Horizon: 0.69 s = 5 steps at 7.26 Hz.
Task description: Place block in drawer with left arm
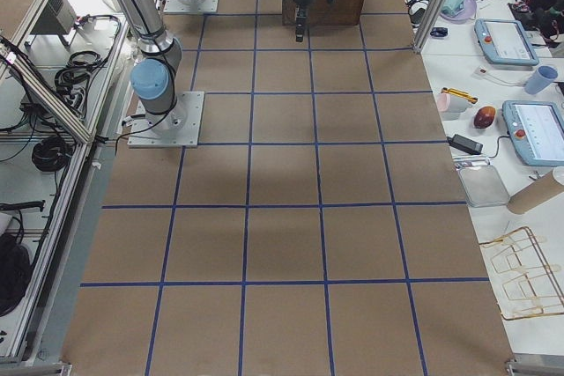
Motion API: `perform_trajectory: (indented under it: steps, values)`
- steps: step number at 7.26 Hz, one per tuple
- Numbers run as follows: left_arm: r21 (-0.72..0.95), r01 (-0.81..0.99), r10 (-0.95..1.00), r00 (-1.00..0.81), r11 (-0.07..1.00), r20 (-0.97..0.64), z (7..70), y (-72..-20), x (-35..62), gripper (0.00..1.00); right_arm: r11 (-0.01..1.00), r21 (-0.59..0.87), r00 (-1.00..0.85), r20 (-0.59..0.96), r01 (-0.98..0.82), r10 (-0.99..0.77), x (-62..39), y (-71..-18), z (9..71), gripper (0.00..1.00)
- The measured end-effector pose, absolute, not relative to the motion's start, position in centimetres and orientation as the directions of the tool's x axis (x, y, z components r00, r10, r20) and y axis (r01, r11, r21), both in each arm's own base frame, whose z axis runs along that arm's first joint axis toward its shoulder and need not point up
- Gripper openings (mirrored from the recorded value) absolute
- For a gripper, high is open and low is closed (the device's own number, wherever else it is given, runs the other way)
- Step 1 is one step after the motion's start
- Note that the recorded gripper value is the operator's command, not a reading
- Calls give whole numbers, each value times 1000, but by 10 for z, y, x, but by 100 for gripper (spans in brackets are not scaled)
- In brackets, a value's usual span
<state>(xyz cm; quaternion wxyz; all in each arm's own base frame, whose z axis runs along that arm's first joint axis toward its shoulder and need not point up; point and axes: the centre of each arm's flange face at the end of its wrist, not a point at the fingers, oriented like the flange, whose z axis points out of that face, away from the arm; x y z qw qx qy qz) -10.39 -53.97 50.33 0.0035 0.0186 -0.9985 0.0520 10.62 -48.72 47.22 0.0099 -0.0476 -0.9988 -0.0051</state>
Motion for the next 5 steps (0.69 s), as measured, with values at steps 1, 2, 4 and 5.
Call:
perform_trajectory:
  steps: [1,2,4,5]
  values:
    - [-131,-36,-36,-999,991,8,502,-547,-101,100,995,9,-995,20,95,95,106,-487,472,100]
    - [-148,-39,-38,-999,988,8,499,-553,-96,100,995,9,-995,20,95,95,106,-487,472,100]
    - [-138,-33,-34,-999,990,1,486,-569,-68,100,995,9,-995,20,95,95,106,-487,472,100]
    - [-125,-18,-19,-1000,992,-5,479,-575,-40,100,995,9,-995,20,95,95,106,-487,472,100]
